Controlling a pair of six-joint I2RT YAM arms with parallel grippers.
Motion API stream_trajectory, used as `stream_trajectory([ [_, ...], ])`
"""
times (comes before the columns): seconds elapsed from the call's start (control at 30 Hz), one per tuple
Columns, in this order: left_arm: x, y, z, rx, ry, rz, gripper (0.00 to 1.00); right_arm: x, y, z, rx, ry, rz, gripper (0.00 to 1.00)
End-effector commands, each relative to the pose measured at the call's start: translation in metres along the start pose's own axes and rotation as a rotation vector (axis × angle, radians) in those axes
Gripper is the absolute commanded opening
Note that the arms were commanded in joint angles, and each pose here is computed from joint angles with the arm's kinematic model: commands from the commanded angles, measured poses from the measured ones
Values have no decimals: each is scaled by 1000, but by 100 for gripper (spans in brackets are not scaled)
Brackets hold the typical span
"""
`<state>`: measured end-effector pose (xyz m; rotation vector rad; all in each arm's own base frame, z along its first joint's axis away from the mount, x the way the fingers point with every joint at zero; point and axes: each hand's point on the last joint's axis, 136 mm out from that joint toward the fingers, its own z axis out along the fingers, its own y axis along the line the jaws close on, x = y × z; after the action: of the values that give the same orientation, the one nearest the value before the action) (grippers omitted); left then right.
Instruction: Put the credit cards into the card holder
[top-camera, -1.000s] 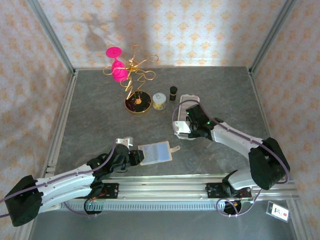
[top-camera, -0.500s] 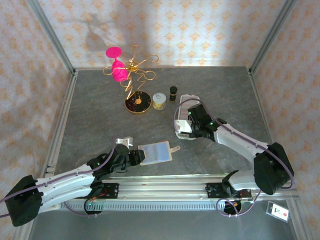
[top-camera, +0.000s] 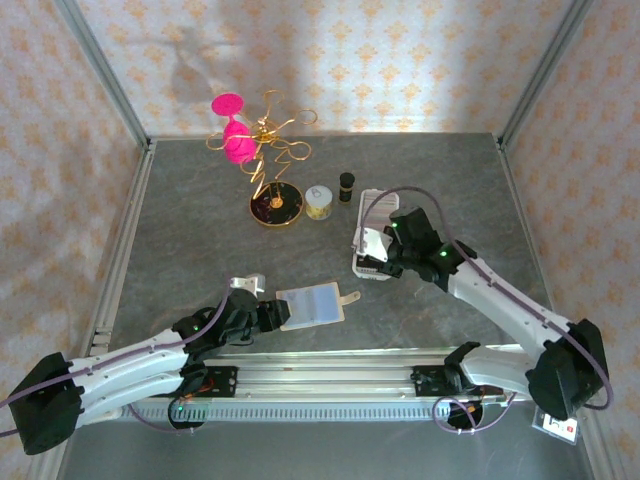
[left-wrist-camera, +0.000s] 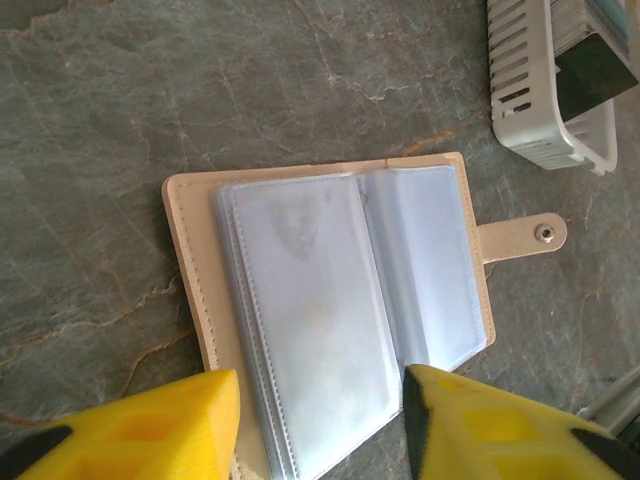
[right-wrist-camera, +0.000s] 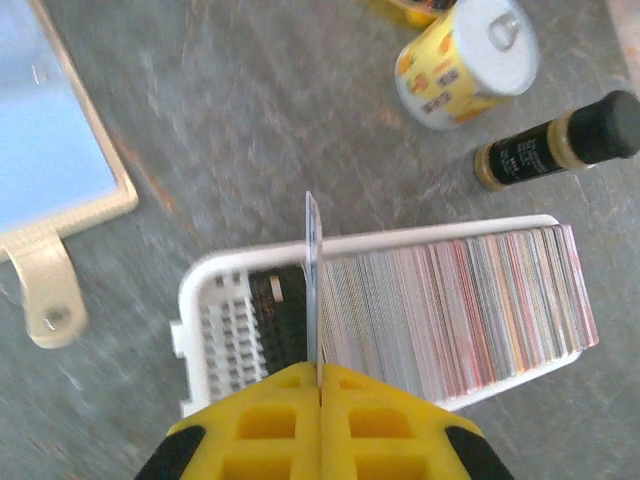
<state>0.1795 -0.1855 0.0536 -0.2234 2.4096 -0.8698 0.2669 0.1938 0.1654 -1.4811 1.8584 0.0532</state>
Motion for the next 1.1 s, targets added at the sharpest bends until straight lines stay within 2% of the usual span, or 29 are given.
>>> stream_trajectory([
  [0.0, -14, -13, -6, 10, -31, 10, 33, -48, -14, -26, 6, -199, 322, 0],
  [0.1, -17, -23, -7, 36, -29, 9, 30, -65, -21, -33, -24, -300, 643, 0],
  [0.23, -19, -27, -4, 29, -24, 13, 24, -76, 6, -22, -252, -328, 981, 0],
  [0.3, -18, -24, -1, 14, -15, 14, 23, -79, 25, -13, -359, -315, 1090, 0],
  [0.4, -16, -22, 5, -10, -2, 15, 24, -74, 44, 0, -409, -292, 1241, 0],
  [0.47, -16, -22, 8, -20, 4, 11, 29, -68, 58, 10, -454, -264, 1327, 0],
  [0.63, -21, -13, 9, -98, -11, 30, 41, -60, 76, 21, -454, -232, 1398, 0],
  [1.07, -13, -2, 14, -160, 19, 57, 48, -42, 98, 48, -450, -141, 1456, 0],
])
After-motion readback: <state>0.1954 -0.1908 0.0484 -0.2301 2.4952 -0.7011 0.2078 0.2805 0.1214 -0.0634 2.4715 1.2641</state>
